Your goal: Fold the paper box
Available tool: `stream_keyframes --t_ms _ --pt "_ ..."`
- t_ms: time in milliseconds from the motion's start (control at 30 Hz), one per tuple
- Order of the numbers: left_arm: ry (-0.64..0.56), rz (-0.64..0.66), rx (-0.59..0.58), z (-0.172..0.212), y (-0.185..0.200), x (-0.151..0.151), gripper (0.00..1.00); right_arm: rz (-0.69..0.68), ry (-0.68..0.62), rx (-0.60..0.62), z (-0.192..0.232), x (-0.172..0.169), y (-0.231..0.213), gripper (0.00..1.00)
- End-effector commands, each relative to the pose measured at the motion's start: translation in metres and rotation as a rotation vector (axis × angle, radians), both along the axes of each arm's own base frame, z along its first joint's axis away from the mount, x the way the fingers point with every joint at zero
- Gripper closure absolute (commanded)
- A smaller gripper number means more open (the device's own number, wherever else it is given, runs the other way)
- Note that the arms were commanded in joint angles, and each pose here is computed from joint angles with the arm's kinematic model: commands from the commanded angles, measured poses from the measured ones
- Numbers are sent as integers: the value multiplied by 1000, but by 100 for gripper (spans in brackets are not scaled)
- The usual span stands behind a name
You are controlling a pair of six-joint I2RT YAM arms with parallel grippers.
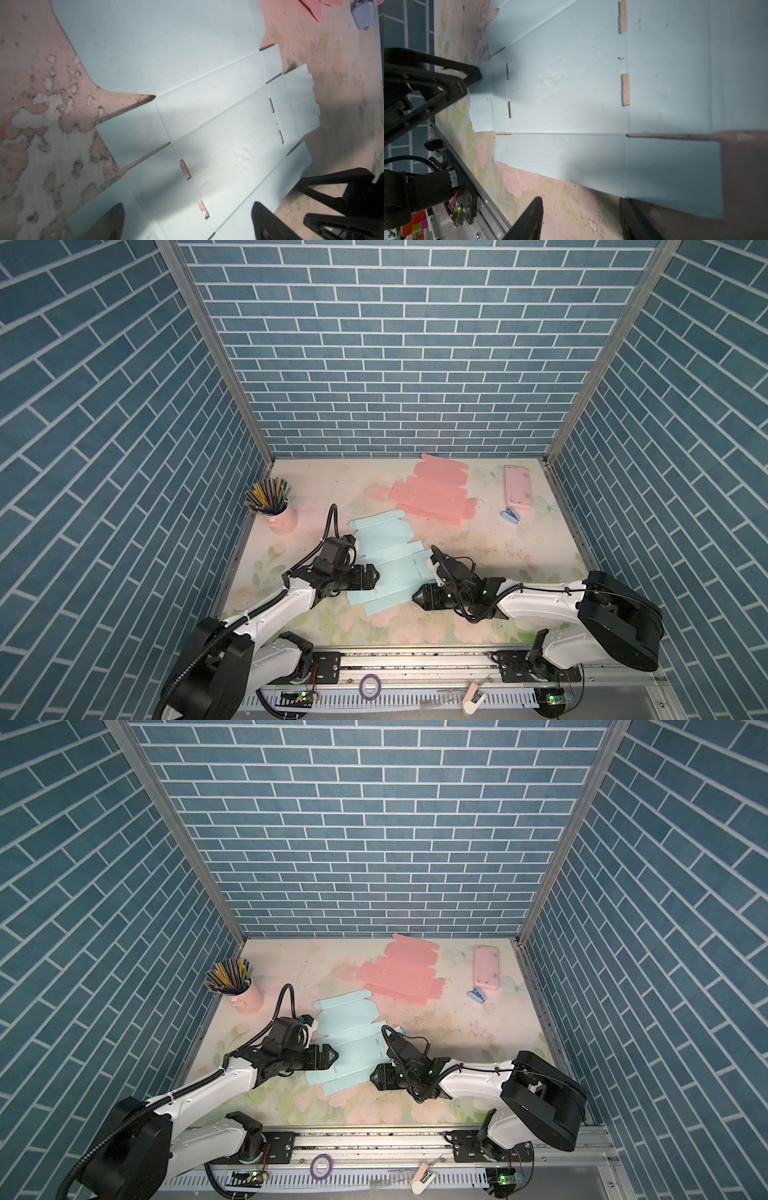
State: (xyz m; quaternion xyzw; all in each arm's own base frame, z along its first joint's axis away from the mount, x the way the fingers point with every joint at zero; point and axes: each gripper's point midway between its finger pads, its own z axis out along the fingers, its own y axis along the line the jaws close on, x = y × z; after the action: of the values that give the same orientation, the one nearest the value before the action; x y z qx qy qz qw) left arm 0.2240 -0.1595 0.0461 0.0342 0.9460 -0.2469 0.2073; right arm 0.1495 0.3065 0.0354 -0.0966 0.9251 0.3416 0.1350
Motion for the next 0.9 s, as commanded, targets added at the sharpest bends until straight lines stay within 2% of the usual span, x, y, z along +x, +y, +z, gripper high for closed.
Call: stream_keyframes --t_ms 0,333,467,567,700,867 --pt "18 2 -2 -2 0 -11 4 -60 41 -22 -14 2 -12 40" --pt "1 3 -2 0 -1 -21 4 -129 27 -24 -11 16 -36 41" --pt "-119 10 48 36 3 2 4 -136 22 -26 -10 17 -41 42" --pt "-139 7 127 47 10 25 4 -142 27 -9 -11 16 -40 42" --pt "-102 23 175 32 15 52 4 -153 30 15 -12 15 -40 42" --pt "-67 17 204 15 14 57 4 -143 25 29 -11 13 -36 43"
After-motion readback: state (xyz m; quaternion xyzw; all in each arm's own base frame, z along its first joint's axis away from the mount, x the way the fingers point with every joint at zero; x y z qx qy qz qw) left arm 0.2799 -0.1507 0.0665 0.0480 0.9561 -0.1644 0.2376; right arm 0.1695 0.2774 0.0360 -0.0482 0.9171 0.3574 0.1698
